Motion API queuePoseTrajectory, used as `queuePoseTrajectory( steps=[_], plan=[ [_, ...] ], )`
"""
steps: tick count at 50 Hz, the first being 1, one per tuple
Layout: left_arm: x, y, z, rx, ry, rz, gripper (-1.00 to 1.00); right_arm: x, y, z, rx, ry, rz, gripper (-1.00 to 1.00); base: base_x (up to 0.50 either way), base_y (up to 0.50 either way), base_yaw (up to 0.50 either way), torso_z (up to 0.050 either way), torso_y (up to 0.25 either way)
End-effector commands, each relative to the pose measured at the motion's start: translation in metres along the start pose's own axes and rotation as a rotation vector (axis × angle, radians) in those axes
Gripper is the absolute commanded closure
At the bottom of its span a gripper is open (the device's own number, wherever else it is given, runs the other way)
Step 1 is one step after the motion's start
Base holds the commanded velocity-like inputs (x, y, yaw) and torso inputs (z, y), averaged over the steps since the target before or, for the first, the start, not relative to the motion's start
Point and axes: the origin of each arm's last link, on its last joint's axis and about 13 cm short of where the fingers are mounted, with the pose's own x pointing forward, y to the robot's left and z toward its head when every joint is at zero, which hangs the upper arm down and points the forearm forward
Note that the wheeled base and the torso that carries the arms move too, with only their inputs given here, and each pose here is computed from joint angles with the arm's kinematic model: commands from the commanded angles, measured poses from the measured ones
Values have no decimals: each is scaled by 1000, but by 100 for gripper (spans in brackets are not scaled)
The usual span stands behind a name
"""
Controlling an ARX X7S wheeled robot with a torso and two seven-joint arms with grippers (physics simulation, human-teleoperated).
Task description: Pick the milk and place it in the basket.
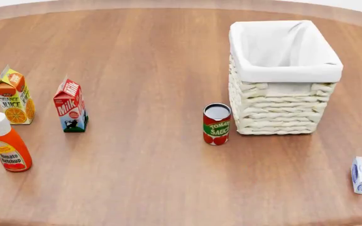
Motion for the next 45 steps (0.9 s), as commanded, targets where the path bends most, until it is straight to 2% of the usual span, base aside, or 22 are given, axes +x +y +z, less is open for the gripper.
queuePoseTrajectory(
  steps=[1, 11, 41, 45],
  plan=[
    [-3, 9, 24, -5, -72, 30, -100, -10, -3, 24, -32, -61, 22, -100, 0, 0, 0, 0, 0],
    [-2, 10, 23, -1, -72, 30, -100, -9, 0, 19, -38, -56, 46, -100, 0, 43, 0, 0, 0],
    [-2, 11, 24, 27, -75, 27, -100, -8, 4, 17, -62, -40, 75, -100, 0, 500, 0, 0, 0],
    [-2, 11, 24, 28, -72, 27, -100, -8, 5, 17, -69, -40, 80, -100, 0, 221, 0, 0, 0]
  ],
)
